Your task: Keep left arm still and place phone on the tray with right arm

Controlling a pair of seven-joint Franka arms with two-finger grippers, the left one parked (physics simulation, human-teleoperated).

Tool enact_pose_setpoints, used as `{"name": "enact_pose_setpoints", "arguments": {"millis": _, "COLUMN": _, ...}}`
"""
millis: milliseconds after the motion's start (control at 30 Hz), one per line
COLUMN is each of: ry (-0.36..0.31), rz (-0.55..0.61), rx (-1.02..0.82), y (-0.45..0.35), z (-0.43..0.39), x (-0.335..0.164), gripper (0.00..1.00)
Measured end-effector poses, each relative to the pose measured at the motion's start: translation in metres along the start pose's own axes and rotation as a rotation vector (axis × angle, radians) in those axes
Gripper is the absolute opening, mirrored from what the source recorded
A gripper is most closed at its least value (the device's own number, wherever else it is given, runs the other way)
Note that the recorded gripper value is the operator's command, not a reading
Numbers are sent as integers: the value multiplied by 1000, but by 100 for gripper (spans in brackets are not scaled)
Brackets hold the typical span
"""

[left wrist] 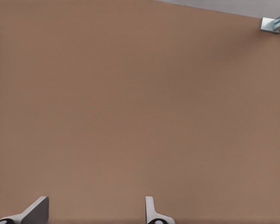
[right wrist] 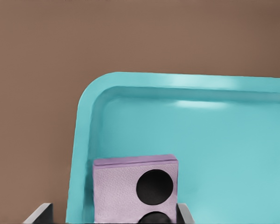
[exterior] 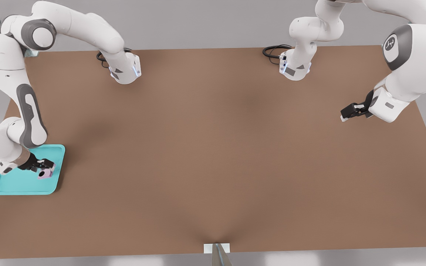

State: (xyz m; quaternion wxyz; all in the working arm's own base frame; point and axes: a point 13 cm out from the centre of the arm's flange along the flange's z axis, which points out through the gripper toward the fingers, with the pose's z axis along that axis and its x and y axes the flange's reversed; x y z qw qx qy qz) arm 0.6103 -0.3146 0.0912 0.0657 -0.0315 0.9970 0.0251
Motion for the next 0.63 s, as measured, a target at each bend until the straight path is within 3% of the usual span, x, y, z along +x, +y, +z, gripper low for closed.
{"name": "enact_pose_setpoints", "arguments": {"millis": 67, "ry": -20, "rz": -81, "rx": 18, "y": -4, "z": -18, "x": -16, "gripper": 100}}
{"name": "enact_pose_setpoints", "arguments": {"millis": 133, "ry": -44, "rz": -213, "rx": 101, "y": 41, "z": -98, "x": -64, "gripper": 100}}
{"name": "enact_pose_setpoints", "arguments": {"millis": 200, "ry": -43, "rz": -382, "rx": 249, "y": 182, "z": -210, "x": -102, "gripper": 100}}
{"name": "enact_pose_setpoints", "arguments": {"millis": 233, "ry": -96, "rz": -420, "rx": 253, "y": 250, "z": -268, "x": -108, "gripper": 100}}
{"name": "enact_pose_setpoints", "arguments": {"millis": 300, "ry": -113, "rz": -463, "rx": 191, "y": 343, "z": -308, "x": -109, "gripper": 100}}
{"name": "enact_pose_setpoints", "arguments": {"millis": 400, "ry": -78, "rz": -425, "rx": 143, "y": 385, "z": -341, "x": -118, "gripper": 100}}
{"name": "enact_pose_setpoints", "arguments": {"millis": 533, "ry": -7, "rz": -244, "rx": 120, "y": 337, "z": -371, "x": -88, "gripper": 100}}
{"name": "enact_pose_setpoints", "arguments": {"millis": 633, "ry": 39, "rz": -185, "rx": 104, "y": 338, "z": -378, "x": -65, "gripper": 100}}
